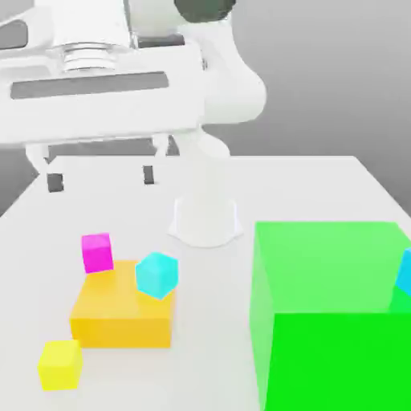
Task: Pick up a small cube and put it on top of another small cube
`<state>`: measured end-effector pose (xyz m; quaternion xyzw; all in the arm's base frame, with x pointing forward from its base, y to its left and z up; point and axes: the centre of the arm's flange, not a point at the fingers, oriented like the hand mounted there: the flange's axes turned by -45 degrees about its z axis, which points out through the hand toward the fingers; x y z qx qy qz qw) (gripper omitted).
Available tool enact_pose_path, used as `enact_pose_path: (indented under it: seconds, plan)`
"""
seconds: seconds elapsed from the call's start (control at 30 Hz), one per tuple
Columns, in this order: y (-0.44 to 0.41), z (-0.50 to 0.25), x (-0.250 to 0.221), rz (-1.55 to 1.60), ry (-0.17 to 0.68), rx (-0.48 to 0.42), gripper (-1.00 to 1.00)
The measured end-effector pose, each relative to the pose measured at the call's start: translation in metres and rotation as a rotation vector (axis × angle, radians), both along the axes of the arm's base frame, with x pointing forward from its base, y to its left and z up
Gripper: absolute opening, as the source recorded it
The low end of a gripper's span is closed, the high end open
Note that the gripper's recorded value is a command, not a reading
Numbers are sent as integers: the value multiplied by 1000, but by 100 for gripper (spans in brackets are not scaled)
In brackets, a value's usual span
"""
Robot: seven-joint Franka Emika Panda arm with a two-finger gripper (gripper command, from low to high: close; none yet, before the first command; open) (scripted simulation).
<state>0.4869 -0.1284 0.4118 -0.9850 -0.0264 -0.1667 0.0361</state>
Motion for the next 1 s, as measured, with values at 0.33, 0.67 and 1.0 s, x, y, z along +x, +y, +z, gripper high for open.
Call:
enact_pose_path:
  seconds: [0.33,0.67,1.0]
  plan:
    - [-74,-174,-33,11,256,-57,0]
    - [-95,-279,-55,17,332,-85,-100]
    - [-95,-221,-57,6,333,-77,-100]
